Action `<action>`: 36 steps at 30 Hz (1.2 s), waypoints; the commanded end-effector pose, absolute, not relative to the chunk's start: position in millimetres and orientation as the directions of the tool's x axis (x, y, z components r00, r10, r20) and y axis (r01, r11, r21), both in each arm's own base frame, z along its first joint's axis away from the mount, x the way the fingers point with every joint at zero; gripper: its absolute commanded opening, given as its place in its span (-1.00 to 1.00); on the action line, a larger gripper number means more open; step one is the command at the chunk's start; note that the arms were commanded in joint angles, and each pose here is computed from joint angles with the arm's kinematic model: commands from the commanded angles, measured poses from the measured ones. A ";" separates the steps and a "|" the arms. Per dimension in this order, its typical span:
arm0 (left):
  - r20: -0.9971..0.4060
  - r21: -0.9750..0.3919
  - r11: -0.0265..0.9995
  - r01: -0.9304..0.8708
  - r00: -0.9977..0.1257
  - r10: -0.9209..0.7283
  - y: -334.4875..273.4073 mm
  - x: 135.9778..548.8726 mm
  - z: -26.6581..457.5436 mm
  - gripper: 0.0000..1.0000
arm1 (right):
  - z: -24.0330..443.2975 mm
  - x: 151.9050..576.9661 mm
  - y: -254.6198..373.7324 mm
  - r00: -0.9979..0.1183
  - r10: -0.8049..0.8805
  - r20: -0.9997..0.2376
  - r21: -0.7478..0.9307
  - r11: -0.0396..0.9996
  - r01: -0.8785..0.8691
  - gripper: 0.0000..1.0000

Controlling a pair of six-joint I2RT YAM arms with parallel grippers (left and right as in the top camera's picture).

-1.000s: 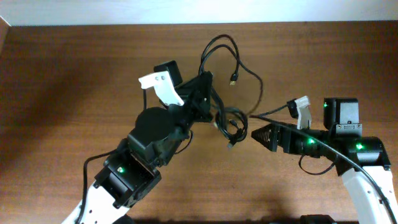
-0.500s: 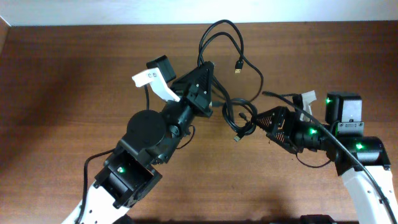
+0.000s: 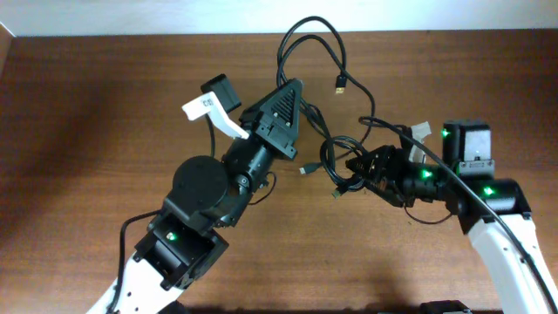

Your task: Untangle cables

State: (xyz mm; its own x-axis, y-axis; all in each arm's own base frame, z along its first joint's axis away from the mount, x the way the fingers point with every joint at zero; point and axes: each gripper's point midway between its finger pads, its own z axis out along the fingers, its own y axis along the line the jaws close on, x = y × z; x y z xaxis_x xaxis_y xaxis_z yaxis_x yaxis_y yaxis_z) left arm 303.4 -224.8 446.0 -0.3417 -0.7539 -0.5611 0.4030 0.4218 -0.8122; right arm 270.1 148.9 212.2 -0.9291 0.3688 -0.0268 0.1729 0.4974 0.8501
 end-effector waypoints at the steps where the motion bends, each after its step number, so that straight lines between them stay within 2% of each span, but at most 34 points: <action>1: -0.523 -0.828 0.358 0.432 -0.365 -0.770 -227.8 298.7 461.5 -1.00 | 208.8 274.9 150.3 -0.931 0.364 -0.022 0.844 0.506 0.178 -0.07; 4: -0.525 -0.826 0.354 0.439 -0.371 -0.766 -229.4 297.5 462.1 -1.00 | 203.1 277.5 149.6 -0.930 0.368 -0.010 0.837 0.511 0.194 -0.37; 6: -0.526 -0.825 0.351 0.442 -0.377 -0.762 -230.6 296.7 462.1 -1.00 | 201.6 278.2 149.3 -0.929 0.370 -0.007 0.835 0.513 0.198 -0.67; 9: -0.527 -0.825 0.352 0.442 -0.377 -0.762 -230.5 296.8 462.1 -1.00 | 200.7 279.5 148.1 -0.927 0.375 -0.013 0.831 0.520 0.198 -0.92; 14: -0.531 -0.826 0.362 0.432 -0.382 -0.756 -230.9 297.5 458.1 -1.00 | 200.8 279.5 148.3 -0.927 0.375 -0.013 0.832 0.519 0.198 -0.92; 16: -0.536 -0.829 0.382 0.408 -0.388 -0.750 -230.3 299.5 450.6 -0.88 | 200.8 279.5 148.2 -0.927 0.375 -0.014 0.831 0.519 0.197 -0.92; 18: -0.543 -0.833 0.416 0.366 -0.392 -0.742 -228.0 302.9 438.4 -0.87 | 200.8 279.6 148.2 -0.928 0.373 -0.017 0.831 0.521 0.194 -0.92; 20: -0.553 -0.832 0.457 0.314 -0.401 -0.730 -225.1 306.0 423.1 -0.54 | 200.9 279.4 148.3 -0.928 0.372 -0.017 0.832 0.520 0.194 -0.92; 21: -0.564 -0.826 0.499 0.263 -0.412 -0.716 -221.9 308.1 407.6 -0.10 | 200.9 279.4 148.3 -0.928 0.372 -0.016 0.832 0.520 0.194 -0.92; 22: -0.570 -0.820 0.522 0.236 -0.418 -0.707 -220.0 308.9 398.9 0.08 | 200.9 279.5 148.3 -0.928 0.372 -0.017 0.832 0.521 0.193 -0.92; 24: -0.591 -0.790 0.597 0.140 -0.434 -0.680 -210.4 310.3 371.0 0.74 | 201.1 279.8 148.3 -0.928 0.372 -0.019 0.832 0.520 0.192 -0.92; 25: -0.598 -0.776 0.621 0.108 -0.438 -0.671 -206.5 310.3 361.9 0.93 | 201.2 280.0 148.3 -0.928 0.372 -0.020 0.832 0.520 0.191 -0.92; 26: -0.604 -0.761 0.644 0.079 -0.448 -0.659 -203.3 309.5 352.7 0.99 | 201.2 280.1 148.2 -0.928 0.373 -0.020 0.832 0.520 0.191 -0.92; 31: -0.612 -0.701 0.713 -0.001 -0.512 -0.603 -195.0 300.7 321.0 0.98 | 202.8 282.5 148.3 -0.927 0.373 -0.034 0.836 0.520 0.179 -0.92; 36: -0.574 -0.649 0.760 -0.034 -0.634 -0.518 -195.9 280.1 289.4 0.98 | 207.5 288.9 148.6 -0.925 0.374 -0.070 0.844 0.516 0.145 -0.92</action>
State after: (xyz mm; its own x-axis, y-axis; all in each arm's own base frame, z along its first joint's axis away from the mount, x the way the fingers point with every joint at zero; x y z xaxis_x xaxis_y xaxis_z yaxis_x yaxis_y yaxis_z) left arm 291.4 -195.5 292.5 -0.5877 -0.5506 -0.5928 -0.0448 0.7537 -0.6557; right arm 284.3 145.9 199.7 -0.9208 0.3885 -0.0332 0.1890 0.5193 0.8334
